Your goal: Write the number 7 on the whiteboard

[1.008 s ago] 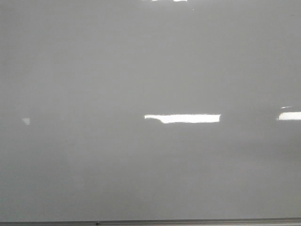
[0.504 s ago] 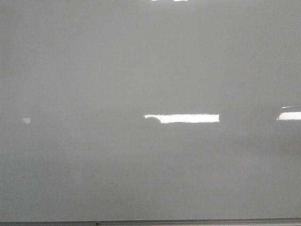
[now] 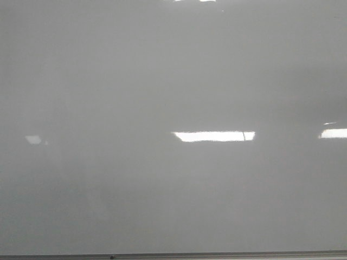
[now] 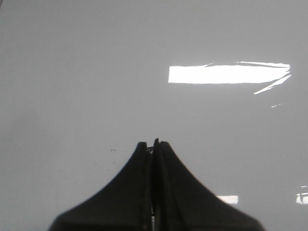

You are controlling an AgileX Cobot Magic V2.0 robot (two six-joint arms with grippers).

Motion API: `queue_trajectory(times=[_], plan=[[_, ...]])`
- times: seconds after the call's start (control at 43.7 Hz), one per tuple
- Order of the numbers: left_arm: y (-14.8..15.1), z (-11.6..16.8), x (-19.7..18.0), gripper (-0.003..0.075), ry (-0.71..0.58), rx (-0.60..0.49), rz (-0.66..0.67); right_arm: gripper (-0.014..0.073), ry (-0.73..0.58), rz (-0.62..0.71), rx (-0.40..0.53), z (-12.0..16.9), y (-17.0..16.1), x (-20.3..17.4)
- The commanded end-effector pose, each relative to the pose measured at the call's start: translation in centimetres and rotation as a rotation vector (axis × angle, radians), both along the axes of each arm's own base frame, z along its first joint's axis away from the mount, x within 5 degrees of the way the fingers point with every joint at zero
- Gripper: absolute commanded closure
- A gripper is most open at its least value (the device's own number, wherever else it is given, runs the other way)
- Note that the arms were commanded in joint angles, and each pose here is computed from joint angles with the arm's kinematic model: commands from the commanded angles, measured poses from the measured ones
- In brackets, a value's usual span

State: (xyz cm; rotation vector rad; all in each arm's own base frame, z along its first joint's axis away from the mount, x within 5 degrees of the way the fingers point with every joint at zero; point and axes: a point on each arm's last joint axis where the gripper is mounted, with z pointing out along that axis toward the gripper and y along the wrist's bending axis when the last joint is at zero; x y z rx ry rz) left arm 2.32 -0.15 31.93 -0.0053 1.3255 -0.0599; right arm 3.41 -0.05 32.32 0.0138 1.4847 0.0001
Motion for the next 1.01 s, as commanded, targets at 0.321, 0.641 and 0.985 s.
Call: queue_trajectory(times=[0.321, 0.641, 0.985], plan=[[-0.2, 6.3, 3.6, 0.0741, 0.256, -0.011, -0.020, 0.0664, 0.199, -0.012, -0.005, 5.1, -0.1, 4.2], [-0.3, 4.4, 7.4, 0.0741, 0.460, -0.007, -0.021, 0.0664, 0.330, -0.005, -0.005, 3.9, -0.1, 6.8], [-0.4, 3.2, 10.0, 0.0716, 0.571, 0.012, -0.020, 0.0445, 0.468, 0.102, -0.056, 2.5, 1.1, 8.4]])
